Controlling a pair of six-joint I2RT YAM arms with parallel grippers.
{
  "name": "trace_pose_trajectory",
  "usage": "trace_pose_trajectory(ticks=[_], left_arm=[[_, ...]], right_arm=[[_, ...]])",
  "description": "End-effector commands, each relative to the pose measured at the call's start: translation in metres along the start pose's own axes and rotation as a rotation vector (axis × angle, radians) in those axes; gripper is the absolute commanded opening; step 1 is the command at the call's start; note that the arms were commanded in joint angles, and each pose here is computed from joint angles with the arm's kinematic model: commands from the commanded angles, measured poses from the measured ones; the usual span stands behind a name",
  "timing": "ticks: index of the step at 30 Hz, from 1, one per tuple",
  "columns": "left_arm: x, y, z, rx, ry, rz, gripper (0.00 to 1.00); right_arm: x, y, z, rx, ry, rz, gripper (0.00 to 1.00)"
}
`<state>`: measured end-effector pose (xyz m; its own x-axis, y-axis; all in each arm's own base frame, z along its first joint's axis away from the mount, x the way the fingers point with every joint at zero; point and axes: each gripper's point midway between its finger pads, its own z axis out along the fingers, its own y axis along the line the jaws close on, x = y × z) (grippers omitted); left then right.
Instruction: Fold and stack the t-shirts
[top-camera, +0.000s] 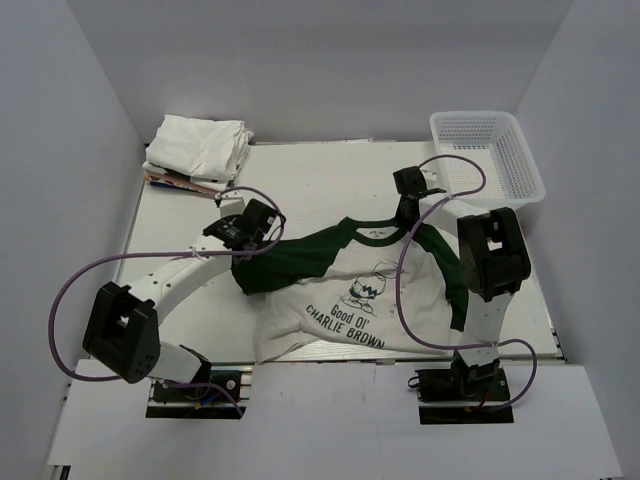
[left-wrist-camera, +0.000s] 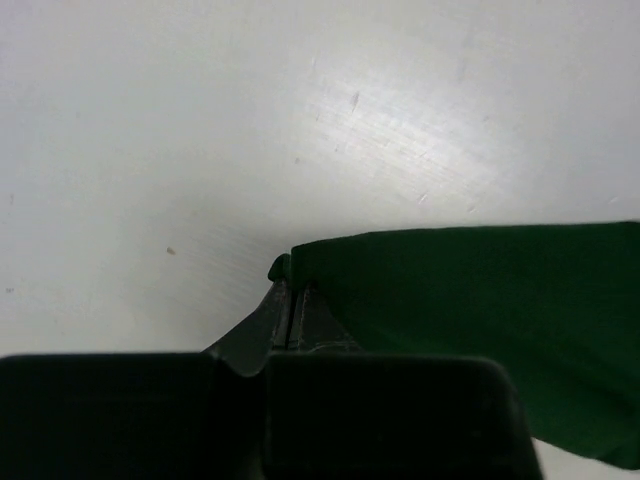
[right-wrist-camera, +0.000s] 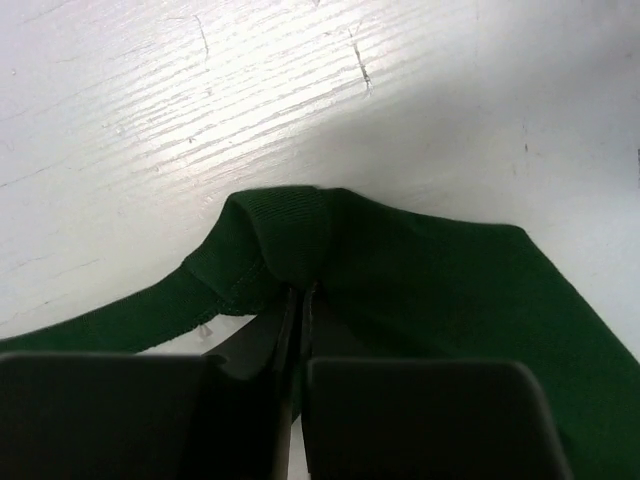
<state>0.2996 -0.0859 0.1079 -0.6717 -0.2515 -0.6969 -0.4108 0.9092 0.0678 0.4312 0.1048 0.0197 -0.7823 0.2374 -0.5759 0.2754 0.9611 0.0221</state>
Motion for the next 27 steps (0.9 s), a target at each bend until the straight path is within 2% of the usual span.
trace_pose_trajectory(ticks=[1,3,4,7,8,9,11,12,13,15,16,17,19,22,23,25,26,27], left_arm=[[-0.054,-0.004,-0.021,0.002,-0.136,-0.095,0.00],[-0.083,-0.003,-0.039,0.013,-0.201,-0.142,0.00],[-0.093,-0.003,-0.047,0.025,-0.226,-0.166,0.00],[-0.133,-0.009,-0.081,0.118,-0.337,-0.213,0.00],[-0.148,-0.003,-0.100,0.165,-0.389,-0.266,0.00],[-0.159,0.001,-0.113,0.195,-0.423,-0.296,0.00],[-0.175,0.006,-0.137,0.280,-0.494,-0.329,0.00],[-0.180,0.019,-0.157,0.337,-0.536,-0.367,0.00],[-0.183,0.020,-0.171,0.398,-0.560,-0.352,0.00],[-0.197,0.036,-0.210,0.514,-0.646,-0.413,0.00],[-0.199,0.043,-0.221,0.540,-0.672,-0.414,0.00],[-0.206,0.051,-0.237,0.579,-0.703,-0.443,0.00],[-0.215,0.060,-0.272,0.682,-0.766,-0.441,0.00],[-0.224,0.081,-0.329,0.847,-0.873,-0.441,0.00],[-0.225,0.093,-0.348,0.890,-0.914,-0.449,0.00],[-0.230,0.106,-0.387,1.002,-0.986,-0.448,0.00],[-0.233,0.118,-0.407,1.035,-1.033,-0.456,0.00],[-0.233,0.125,-0.422,1.075,-1.067,-0.445,0.00]], right_arm=[[-0.015,0.005,-0.010,-0.010,-0.048,0.011,0.00],[-0.032,0.004,-0.031,-0.024,-0.118,0.004,0.00],[-0.059,0.004,-0.061,-0.050,-0.205,0.010,0.00],[-0.080,-0.006,-0.093,-0.007,-0.285,0.014,0.00],[-0.097,-0.011,-0.128,-0.036,-0.363,0.046,0.00],[-0.103,-0.018,-0.140,-0.021,-0.396,0.059,0.00],[-0.116,-0.031,-0.193,-0.067,-0.519,0.089,0.00],[-0.118,-0.037,-0.204,-0.062,-0.546,0.091,0.00],[-0.120,-0.046,-0.230,-0.092,-0.601,0.115,0.00],[-0.130,-0.063,-0.289,-0.152,-0.726,0.158,0.00],[-0.131,-0.066,-0.303,-0.172,-0.748,0.161,0.00],[-0.133,-0.079,-0.342,-0.218,-0.828,0.182,0.00],[-0.134,-0.081,-0.371,-0.283,-0.869,0.170,0.00],[-0.135,-0.094,-0.441,-0.404,-0.984,0.156,0.00],[-0.139,-0.104,-0.477,-0.449,-1.052,0.172,0.00],[-0.132,-0.105,-0.514,-0.541,-1.114,0.117,0.00],[-0.134,-0.117,-0.551,-0.578,-1.184,0.130,0.00],[-0.131,-0.121,-0.563,-0.584,-1.208,0.100,0.00]])
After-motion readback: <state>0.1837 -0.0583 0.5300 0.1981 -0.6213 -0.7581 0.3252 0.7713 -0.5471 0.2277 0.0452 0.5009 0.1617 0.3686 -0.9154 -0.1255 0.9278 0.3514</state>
